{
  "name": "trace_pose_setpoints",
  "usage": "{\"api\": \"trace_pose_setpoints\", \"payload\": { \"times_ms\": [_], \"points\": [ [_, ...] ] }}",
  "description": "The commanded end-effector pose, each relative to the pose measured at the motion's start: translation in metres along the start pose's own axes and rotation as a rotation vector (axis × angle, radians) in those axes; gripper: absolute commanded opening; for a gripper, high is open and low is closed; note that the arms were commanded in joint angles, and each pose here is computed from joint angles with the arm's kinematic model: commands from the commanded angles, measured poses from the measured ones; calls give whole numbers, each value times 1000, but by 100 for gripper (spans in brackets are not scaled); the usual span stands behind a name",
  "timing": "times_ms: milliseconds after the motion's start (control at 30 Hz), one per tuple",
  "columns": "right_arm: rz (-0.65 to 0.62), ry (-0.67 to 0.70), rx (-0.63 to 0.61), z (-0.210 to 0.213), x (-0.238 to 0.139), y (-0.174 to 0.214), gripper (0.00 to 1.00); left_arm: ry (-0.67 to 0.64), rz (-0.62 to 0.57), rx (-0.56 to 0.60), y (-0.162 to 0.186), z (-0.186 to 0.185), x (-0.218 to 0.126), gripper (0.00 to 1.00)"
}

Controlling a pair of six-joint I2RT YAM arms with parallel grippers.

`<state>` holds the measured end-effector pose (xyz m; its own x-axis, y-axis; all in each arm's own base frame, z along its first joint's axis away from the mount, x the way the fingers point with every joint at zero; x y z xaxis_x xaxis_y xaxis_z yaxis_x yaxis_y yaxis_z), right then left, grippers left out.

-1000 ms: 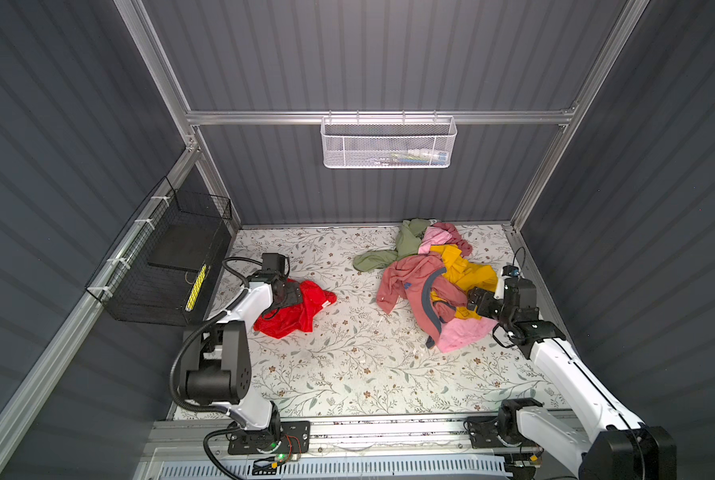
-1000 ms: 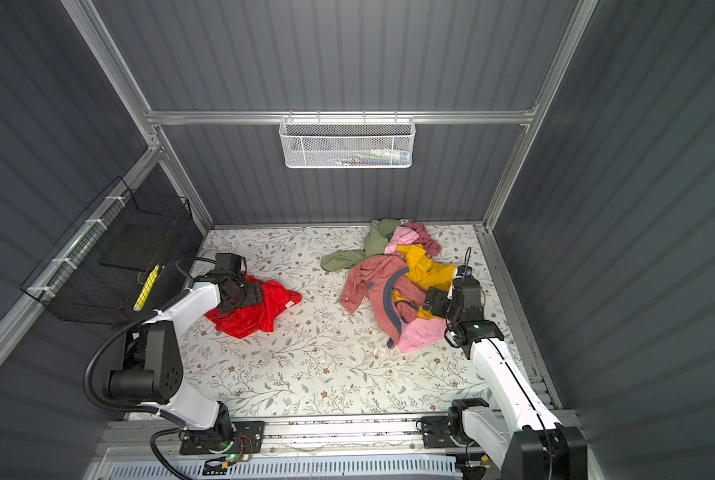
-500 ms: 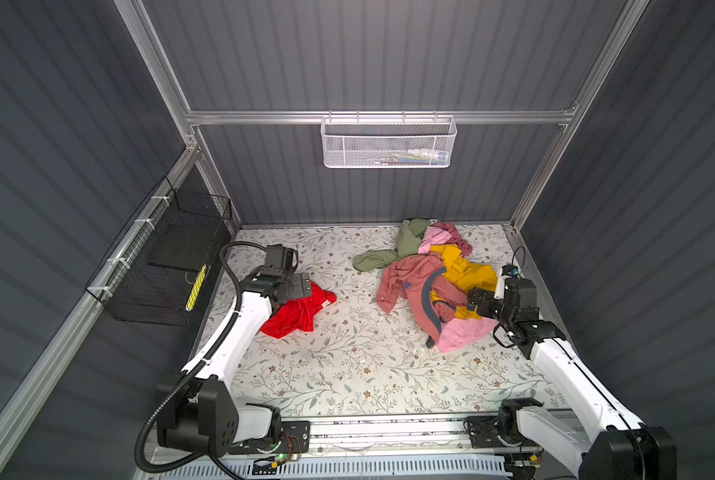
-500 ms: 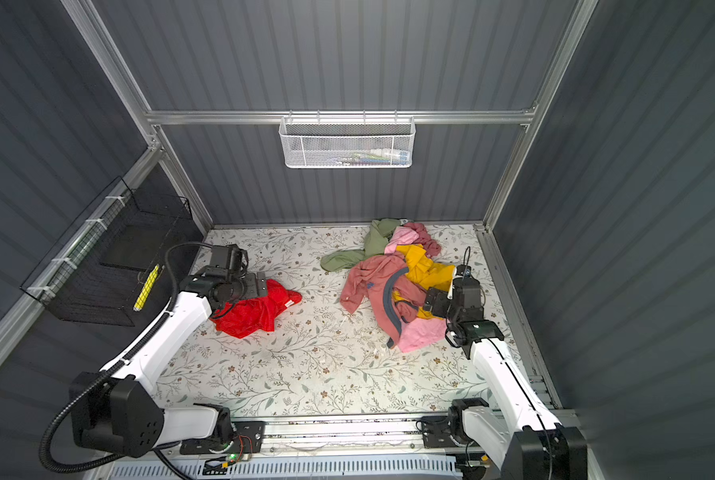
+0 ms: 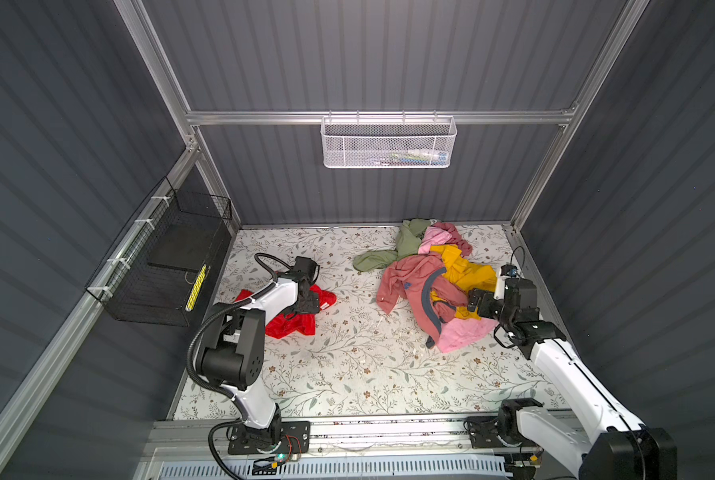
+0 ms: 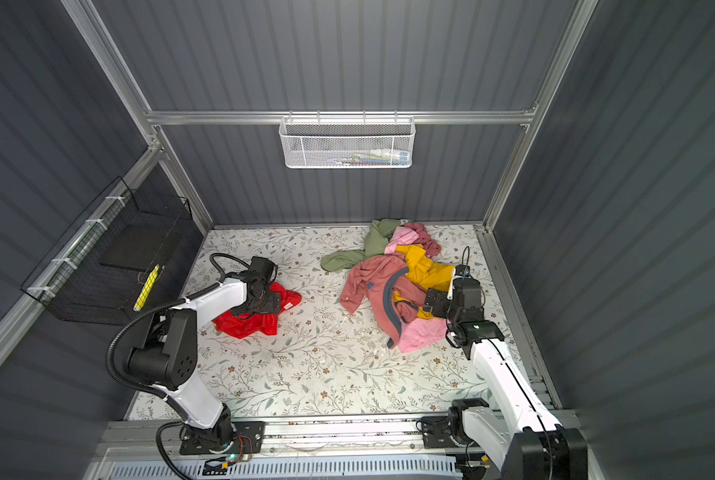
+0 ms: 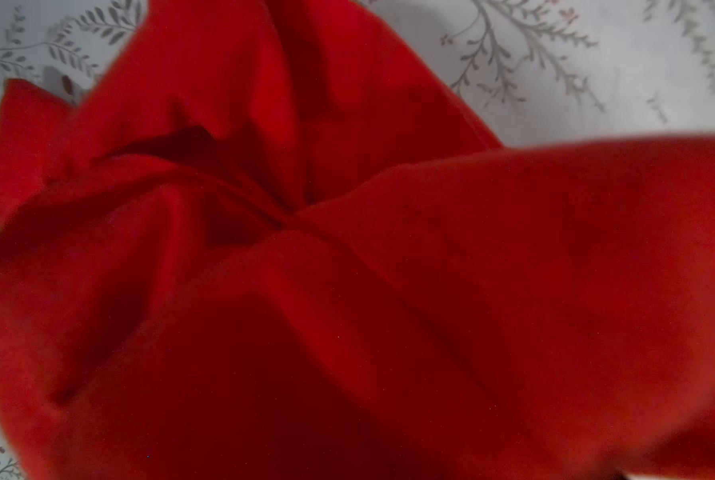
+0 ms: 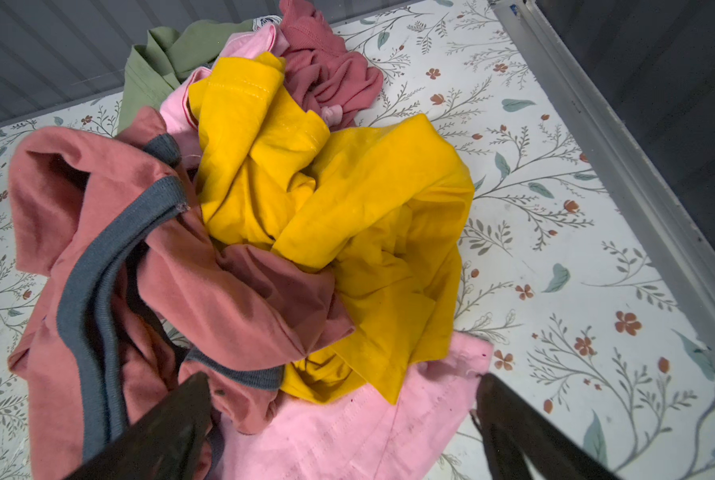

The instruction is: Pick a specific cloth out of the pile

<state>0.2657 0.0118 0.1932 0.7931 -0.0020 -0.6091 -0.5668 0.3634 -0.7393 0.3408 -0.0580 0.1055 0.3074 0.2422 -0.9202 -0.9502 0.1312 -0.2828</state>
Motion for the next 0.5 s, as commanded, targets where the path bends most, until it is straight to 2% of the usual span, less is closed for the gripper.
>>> {"api": "trace_pose_setpoints", "payload": {
  "times_ms": [0,167,233,300,367,467],
  "points": [
    [-1,22,-19,-2,-1,0,99,29,51,15,-10,-11,21,100],
    [-5,34,-31,-3,-3,-2,99,118,144,53,-6,-30,48,98],
    [-7,40,-36,-4,-4,-2,99,138,149,57,-4,-32,51,93],
    [-7,43,-41,-4,-4,-1,99,157,145,65,-2,-34,52,84],
    [-4,43,-39,-4,-3,-1,99,183,140,73,-2,-36,51,68],
    [2,39,-36,-4,-2,0,99,225,96,58,-9,-35,46,30]
  ]
}}
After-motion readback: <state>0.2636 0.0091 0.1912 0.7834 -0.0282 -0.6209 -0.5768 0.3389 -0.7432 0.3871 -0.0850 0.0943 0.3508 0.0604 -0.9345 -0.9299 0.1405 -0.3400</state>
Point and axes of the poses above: each gripper's point midway between its finger pads, its own x axis out along the fingers, its own z axis along the line the jaws close on, y = z × x, the point moved 7 cm from there along -x, back along the fingers, and after that the axes turned 10 degrees about x, right-handed, at the moved point
